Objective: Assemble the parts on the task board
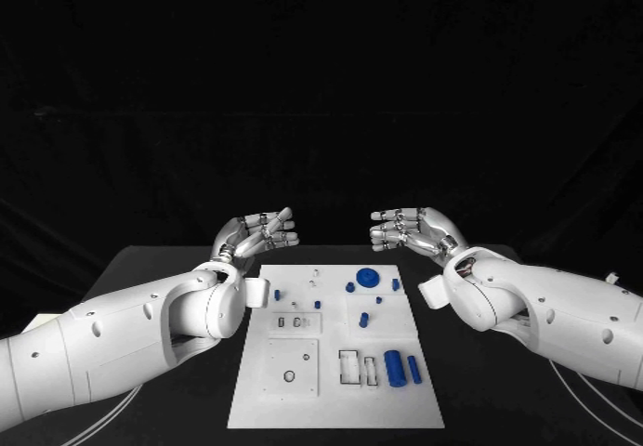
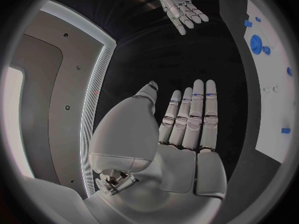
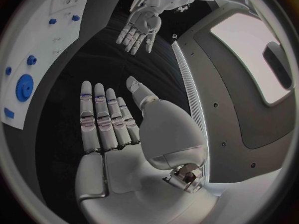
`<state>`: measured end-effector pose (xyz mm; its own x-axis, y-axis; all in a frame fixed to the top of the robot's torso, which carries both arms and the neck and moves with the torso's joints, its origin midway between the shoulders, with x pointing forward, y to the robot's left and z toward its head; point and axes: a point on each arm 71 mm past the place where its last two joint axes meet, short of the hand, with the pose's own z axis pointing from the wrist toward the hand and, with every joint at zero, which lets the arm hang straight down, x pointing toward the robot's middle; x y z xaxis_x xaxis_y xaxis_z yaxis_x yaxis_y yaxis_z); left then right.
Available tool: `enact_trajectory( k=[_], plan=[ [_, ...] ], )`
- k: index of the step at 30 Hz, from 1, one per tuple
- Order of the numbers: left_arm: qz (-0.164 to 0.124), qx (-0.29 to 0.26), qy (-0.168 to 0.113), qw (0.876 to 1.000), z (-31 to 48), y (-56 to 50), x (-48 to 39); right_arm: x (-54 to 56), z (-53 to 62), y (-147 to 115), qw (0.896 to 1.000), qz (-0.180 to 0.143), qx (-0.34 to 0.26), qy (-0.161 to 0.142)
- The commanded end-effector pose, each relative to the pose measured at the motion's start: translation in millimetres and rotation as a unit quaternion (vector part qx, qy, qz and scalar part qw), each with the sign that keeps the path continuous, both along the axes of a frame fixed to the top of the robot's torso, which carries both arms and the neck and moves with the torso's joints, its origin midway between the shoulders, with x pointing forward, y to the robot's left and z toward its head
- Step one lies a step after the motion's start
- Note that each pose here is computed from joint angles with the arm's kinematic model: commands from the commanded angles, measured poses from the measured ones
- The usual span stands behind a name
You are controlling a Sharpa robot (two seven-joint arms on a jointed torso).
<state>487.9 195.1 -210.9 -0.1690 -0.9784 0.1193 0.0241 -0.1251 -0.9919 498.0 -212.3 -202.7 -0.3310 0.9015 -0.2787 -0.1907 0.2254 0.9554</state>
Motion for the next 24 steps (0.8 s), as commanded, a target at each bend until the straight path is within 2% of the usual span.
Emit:
enact_trajectory(
  k=[1, 7, 10, 15, 17, 22, 24],
  plan=[
    [-0.016, -0.019, -0.011, 1.0, 5.5, 4.3, -3.8, 0.9, 8.6, 0, 0.995, 0.017, -0.072, -0.061],
    [-0.046, -0.024, 0.01, 0.999, 10.9, 11.9, -17.1, 3.0, 22.3, 0, 0.98, 0.053, -0.159, -0.104],
    [-0.063, -0.034, 0.021, 0.997, 15.3, 12.3, -27.4, 4.7, 30.6, 0, 0.964, 0.07, -0.223, -0.127],
    [-0.082, -0.067, 0.039, 0.994, 23.0, 10.8, -45.0, 7.1, 40.2, 2, 0.921, 0.085, -0.346, -0.155],
    [-0.09, -0.077, 0.042, 0.992, 26.8, 10.3, -51.9, 8.1, 45.2, 2, 0.897, 0.081, -0.401, -0.168],
    [-0.103, -0.088, 0.039, 0.99, 36.1, 7.1, -58.7, 8.2, 58.8, 6, 0.852, 0.068, -0.482, -0.194],
    [-0.108, -0.091, 0.036, 0.989, 39.7, 4.8, -59.8, 7.3, 63.9, 7, 0.838, 0.063, -0.502, -0.203]
  ],
)
